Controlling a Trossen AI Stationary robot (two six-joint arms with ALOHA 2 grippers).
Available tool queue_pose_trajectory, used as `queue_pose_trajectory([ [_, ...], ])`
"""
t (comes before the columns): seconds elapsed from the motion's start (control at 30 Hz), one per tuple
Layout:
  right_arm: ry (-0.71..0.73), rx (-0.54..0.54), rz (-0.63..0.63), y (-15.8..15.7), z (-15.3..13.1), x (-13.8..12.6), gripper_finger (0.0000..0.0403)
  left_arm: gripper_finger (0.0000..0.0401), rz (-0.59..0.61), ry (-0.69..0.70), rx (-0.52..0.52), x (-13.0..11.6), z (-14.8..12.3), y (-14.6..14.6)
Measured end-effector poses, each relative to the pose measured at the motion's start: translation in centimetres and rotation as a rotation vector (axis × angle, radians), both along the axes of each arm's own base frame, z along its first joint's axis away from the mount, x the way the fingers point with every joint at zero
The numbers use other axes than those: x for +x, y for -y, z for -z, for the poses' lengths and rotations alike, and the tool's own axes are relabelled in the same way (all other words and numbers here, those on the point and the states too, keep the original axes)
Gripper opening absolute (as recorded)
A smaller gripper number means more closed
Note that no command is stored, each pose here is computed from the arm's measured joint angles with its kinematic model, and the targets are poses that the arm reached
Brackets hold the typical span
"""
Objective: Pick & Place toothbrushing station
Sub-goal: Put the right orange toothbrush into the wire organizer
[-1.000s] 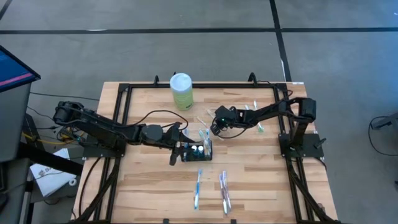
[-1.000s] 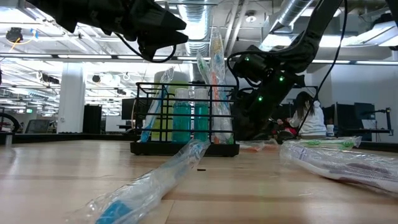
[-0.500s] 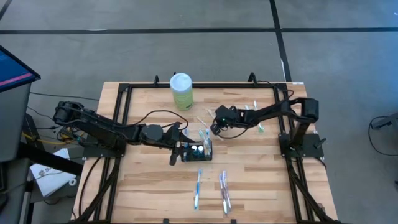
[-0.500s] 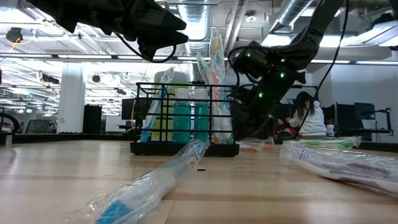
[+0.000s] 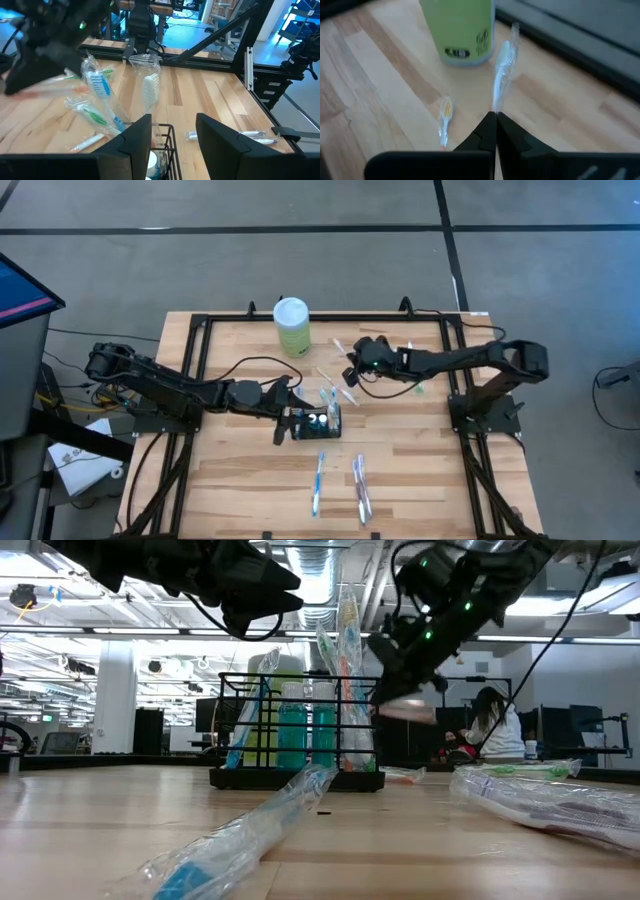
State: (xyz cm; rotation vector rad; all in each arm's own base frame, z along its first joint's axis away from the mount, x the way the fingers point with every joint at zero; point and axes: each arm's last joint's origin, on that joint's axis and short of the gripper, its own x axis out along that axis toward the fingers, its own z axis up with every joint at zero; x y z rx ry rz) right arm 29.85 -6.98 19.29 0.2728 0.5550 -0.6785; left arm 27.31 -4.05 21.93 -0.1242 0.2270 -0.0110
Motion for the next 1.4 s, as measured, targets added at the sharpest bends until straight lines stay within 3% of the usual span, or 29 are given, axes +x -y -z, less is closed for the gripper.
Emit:
queue_pose_trajectory([
  [0.33,0.167,-0.111,-0.064,-2.3,-5.2,-1.5,0.0,0.015,-0.003,0.043,-0.017,0.1,-0.4,0.0],
  [0.63,0.356,-0.211,-0.223,-5.9,-9.2,-2.4,0.0,0.015,-0.02,0.212,-0.038,0.2,-2.0,0.0],
  [1.0,0.446,-0.27,-0.35,-8.9,-10.7,-2.9,0.0,0.015,-0.155,0.331,-0.048,0.2,-3.2,-0.6],
  [1.4,0.555,-0.308,-0.463,-11.2,-11.8,-3.1,0.0,0.015,-0.13,0.497,-0.066,0.1,-4.8,-2.3],
])
